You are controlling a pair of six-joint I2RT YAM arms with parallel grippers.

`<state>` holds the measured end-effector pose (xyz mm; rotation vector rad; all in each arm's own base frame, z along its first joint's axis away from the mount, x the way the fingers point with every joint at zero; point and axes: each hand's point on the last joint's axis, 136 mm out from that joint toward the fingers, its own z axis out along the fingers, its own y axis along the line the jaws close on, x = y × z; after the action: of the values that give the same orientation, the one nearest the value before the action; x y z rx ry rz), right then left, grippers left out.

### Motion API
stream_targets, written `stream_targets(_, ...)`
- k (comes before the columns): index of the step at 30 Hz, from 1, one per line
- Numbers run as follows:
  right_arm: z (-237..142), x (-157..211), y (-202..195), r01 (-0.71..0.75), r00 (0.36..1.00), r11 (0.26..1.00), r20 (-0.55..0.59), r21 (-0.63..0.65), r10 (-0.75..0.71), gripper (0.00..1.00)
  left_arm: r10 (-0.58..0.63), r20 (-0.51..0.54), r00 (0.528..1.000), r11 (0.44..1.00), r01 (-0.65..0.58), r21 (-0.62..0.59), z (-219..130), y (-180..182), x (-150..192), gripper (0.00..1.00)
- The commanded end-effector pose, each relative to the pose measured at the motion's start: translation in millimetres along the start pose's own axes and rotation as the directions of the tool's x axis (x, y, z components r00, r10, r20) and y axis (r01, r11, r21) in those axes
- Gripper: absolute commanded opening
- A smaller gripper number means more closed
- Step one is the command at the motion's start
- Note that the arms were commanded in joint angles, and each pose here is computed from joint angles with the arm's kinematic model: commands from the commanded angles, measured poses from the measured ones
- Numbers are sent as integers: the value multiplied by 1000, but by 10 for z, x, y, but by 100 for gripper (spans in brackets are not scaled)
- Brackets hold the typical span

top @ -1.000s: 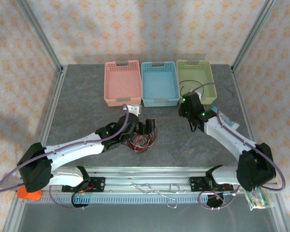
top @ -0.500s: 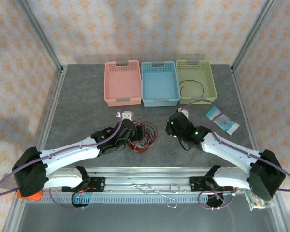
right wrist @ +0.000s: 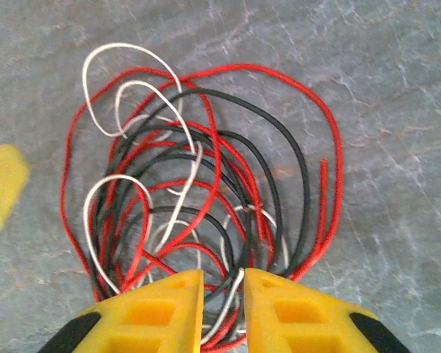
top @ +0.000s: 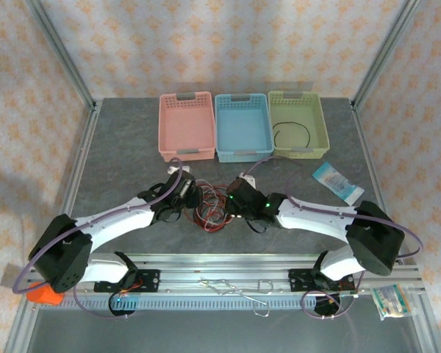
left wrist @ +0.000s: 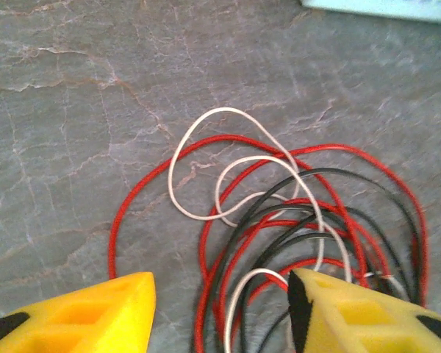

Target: Untangle the cables

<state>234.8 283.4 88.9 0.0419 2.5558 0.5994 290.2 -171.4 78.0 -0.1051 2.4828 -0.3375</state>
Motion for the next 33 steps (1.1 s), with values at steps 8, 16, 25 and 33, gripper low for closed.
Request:
stream_targets(8,-273,-286,109,-46,991,998,122,-51,52,18,98,-41,994,995,-98,-9,244,23,-182,49)
stream_targets(16,-436,-395,93,-29,985,999,168,-40,35,18,142,-53,988,985,-146,-92,372,144,-287,49)
stream_targets(25,-461,-392,69,-29,985,999,168,-32,34,18,166,-87,982,976,-177,-128,548,163,-329,49)
stream_targets(33,-459,-371,40,-32,986,999,165,-27,36,18,187,-105,977,970,-200,-136,678,165,-319,47)
